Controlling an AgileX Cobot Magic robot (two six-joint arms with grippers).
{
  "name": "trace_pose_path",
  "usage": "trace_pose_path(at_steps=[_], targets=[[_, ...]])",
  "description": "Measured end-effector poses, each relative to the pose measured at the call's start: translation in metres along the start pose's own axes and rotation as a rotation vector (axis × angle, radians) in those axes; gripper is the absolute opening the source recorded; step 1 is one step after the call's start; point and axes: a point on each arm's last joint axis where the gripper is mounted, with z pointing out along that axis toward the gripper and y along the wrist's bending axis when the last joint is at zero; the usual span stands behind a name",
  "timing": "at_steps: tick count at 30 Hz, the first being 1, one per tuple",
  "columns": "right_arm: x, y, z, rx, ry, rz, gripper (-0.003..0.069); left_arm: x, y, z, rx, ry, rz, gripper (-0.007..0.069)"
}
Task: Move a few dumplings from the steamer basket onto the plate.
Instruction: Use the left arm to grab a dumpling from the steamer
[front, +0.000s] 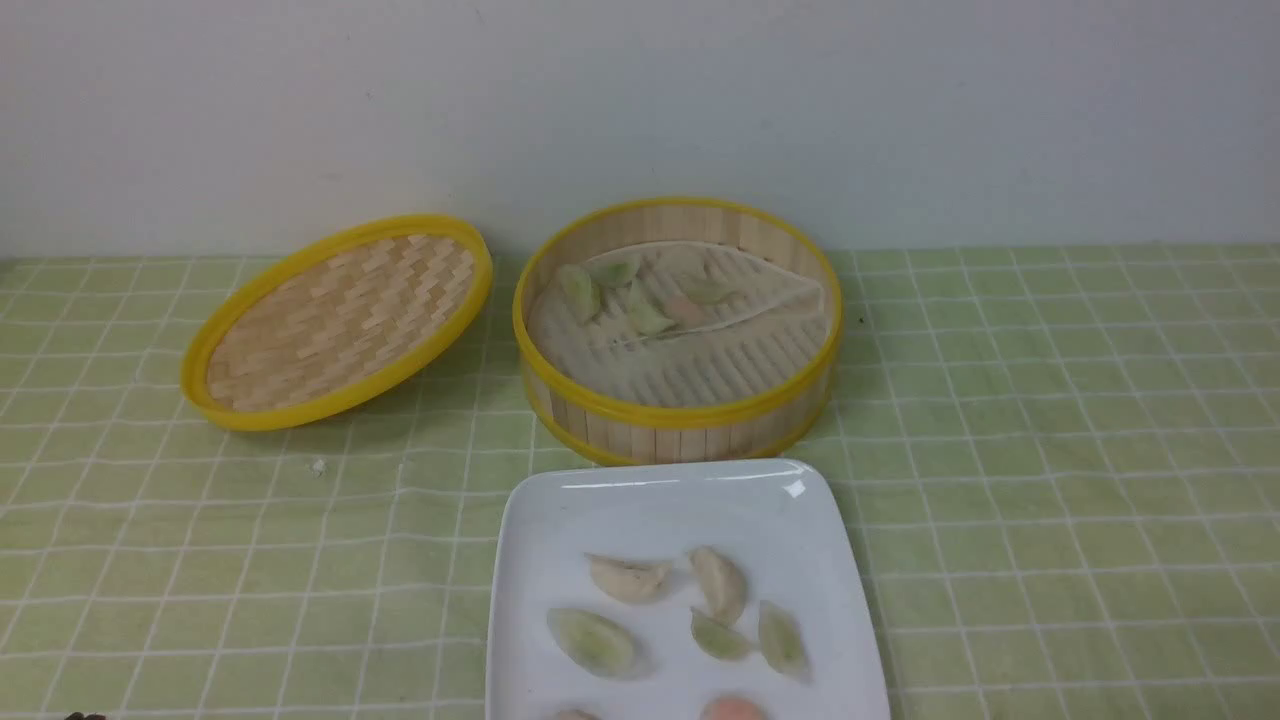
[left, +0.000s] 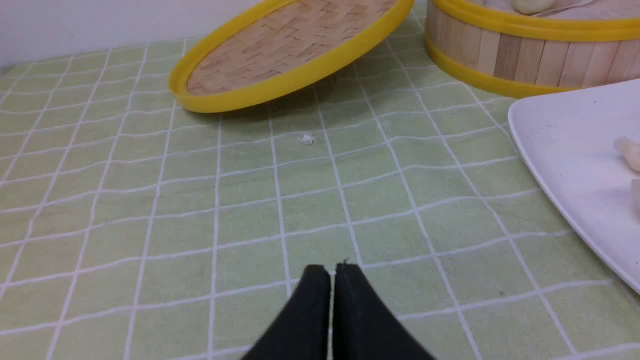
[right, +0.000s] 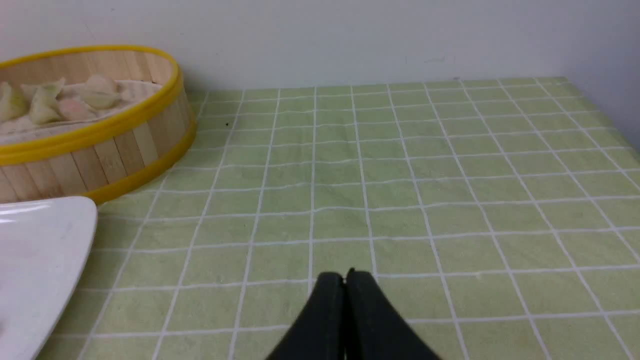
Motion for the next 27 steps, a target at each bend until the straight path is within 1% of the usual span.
trace_pose_path(at_steps=[27], targets=[[0.0, 0.0, 0.0, 0.0, 0.0, 0.0, -0.0015, -0.0001, 0.0003, 0.0, -0.004, -0.001, 0.009, -0.0006]])
